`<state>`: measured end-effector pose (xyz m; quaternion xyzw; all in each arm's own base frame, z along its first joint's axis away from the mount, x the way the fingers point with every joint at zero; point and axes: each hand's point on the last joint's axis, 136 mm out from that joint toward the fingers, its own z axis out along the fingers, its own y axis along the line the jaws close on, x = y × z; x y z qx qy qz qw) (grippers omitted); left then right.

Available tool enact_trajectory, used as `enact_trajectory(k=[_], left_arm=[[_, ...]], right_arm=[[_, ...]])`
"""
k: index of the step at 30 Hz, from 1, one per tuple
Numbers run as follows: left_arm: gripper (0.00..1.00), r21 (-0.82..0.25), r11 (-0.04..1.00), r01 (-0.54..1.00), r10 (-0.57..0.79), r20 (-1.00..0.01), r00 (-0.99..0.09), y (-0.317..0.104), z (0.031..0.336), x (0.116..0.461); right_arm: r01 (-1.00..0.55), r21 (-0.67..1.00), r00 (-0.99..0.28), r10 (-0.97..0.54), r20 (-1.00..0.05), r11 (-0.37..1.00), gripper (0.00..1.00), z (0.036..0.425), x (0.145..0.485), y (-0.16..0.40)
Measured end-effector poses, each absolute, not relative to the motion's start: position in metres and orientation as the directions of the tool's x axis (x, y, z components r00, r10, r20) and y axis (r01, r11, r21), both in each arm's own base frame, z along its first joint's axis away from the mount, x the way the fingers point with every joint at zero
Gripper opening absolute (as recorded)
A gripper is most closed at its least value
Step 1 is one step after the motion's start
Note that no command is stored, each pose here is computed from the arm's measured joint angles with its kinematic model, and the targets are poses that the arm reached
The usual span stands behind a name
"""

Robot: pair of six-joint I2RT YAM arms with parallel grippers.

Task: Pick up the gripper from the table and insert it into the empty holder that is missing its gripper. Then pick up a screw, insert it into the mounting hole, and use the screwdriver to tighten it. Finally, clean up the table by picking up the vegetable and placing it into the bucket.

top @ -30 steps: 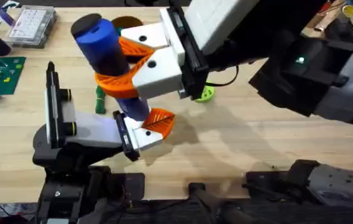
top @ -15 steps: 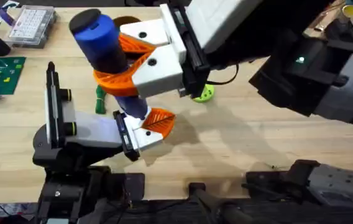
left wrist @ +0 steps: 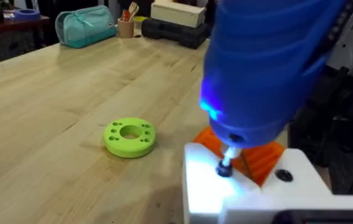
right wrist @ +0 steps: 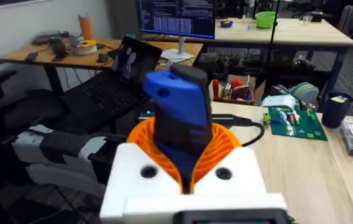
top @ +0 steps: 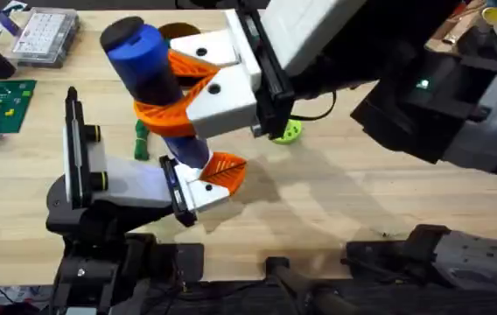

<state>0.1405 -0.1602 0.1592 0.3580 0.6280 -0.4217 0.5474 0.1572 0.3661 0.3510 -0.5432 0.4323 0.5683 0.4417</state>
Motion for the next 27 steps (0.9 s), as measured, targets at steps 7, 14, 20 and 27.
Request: enact_trajectory(k=[7, 14, 20, 27], left_arm=[[0.016, -0.138, 0.388, 0.911, -0.012, -0.989, -0.144, -0.1602, 0.1592, 0.1405], [0.016, -0.138, 0.388, 0.911, -0.012, -0.989, -0.145, -0.1602, 0.1592, 0.1405], [0.016, -0.138, 0.388, 0.911, -0.012, -0.989, -0.145, -0.1602, 0.1591, 0.1405], [0.016, -0.138, 0.388, 0.911, -0.012, -0.989, -0.145, -0.1602, 0.1592, 0.1404]], right_arm=[[-0.972, 0.012, -0.020, 0.032, -0.999, -0.236, 0.044, 0.3509, 0.1572, 0.3661], [-0.972, 0.014, -0.022, 0.030, -0.999, -0.236, 0.043, 0.3505, 0.1572, 0.3661], [-0.971, 0.024, -0.030, 0.022, -0.999, -0.236, 0.041, 0.3485, 0.1573, 0.3662], [-0.971, 0.027, -0.032, 0.018, -0.999, -0.236, 0.042, 0.3474, 0.1574, 0.3663]])
